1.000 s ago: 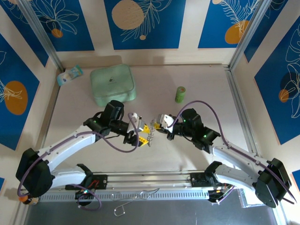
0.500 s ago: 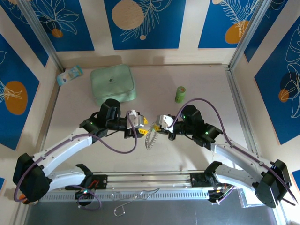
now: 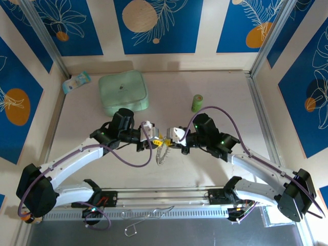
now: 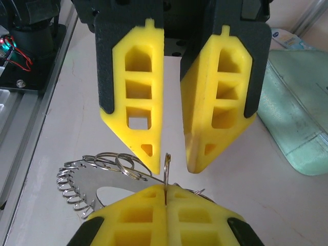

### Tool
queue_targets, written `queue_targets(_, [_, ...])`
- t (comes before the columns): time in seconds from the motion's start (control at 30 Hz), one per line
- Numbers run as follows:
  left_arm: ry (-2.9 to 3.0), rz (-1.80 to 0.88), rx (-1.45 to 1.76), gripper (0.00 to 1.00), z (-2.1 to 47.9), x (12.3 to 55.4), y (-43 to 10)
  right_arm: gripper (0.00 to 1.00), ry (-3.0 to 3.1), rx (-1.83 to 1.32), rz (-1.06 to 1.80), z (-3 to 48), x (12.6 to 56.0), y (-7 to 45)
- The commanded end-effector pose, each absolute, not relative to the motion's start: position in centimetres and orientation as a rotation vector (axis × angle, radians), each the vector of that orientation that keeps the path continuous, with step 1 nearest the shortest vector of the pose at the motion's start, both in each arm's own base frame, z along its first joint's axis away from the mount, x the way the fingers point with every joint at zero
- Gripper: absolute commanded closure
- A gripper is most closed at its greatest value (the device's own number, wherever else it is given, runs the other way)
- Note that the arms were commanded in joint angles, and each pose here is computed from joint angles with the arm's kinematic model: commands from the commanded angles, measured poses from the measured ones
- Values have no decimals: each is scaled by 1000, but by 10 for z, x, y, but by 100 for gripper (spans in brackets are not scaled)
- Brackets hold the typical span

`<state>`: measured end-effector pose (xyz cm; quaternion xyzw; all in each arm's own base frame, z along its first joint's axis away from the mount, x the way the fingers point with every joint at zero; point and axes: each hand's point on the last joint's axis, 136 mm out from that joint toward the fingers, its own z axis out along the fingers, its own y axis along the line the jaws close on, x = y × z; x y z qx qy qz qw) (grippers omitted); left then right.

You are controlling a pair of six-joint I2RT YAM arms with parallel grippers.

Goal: Put the keys on the keyring

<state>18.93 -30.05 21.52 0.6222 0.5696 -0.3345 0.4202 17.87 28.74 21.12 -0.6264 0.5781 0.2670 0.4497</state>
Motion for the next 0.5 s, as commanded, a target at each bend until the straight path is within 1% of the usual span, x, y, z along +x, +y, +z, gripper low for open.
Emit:
queue_targets(0.0, [1411,-852,1600,76,212,184,-299,100,1363,-1562,702,230,173,295])
queue_targets(0.03, [1410,-850,1600,76,211,185,-299,100,1361,-1563,707,231,173,296])
queue_targets(0.23, [1395,-860,1602,86,213,183,-301,100,1353,-1576,727,232,170,302])
queue_targets(0.4, [1373,-871,1599,100,217,179,-300,100,1365,-1556,730,231,172,302])
queue_targets(0.43, [1369,-865,1597,100,217,179,-299,98,1375,-1535,734,231,174,299])
queue_targets(0.47, [1363,-852,1589,100,219,180,-299,86,1388,-1508,742,231,176,296])
